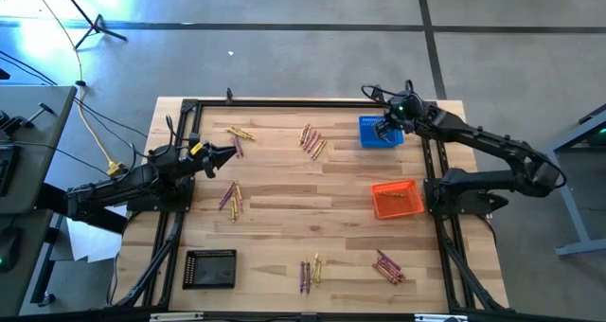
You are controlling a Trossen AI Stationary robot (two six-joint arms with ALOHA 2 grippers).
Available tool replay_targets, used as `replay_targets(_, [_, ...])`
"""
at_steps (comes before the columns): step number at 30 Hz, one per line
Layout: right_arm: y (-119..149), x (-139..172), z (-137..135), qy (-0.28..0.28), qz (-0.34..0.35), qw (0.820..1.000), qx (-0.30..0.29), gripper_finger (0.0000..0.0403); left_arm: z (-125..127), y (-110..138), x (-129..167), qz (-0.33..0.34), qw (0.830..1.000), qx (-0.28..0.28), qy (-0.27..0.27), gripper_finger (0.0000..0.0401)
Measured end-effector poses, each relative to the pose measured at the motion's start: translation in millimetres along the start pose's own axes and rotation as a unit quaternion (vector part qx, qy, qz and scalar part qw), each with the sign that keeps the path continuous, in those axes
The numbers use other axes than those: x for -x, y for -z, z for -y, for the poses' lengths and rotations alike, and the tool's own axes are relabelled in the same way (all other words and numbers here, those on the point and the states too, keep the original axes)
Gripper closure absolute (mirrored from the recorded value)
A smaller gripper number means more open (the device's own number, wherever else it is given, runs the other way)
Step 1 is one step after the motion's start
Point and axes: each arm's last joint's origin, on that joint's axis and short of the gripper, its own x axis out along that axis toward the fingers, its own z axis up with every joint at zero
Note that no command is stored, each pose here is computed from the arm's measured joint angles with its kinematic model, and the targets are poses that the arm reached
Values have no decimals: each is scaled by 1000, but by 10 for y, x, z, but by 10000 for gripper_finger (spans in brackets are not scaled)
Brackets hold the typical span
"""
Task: Sort crayons
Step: Put the red crayon into the blue basket, then put the violet crayon into the black basket
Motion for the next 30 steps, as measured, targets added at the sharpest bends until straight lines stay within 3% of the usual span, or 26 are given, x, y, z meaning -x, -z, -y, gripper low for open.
replay_targets(14, [109,-86,18,-16,-6,1000,15,326,0,0,0,0,1000,0,0,295])
replay_targets(25, [167,25,-58,-202,-59,978,-5,323,0,0,0,0,1000,0,0,295])
replay_targets(30, [221,151,-28,-225,-77,971,-6,323,0,0,0,0,1000,0,0,295])
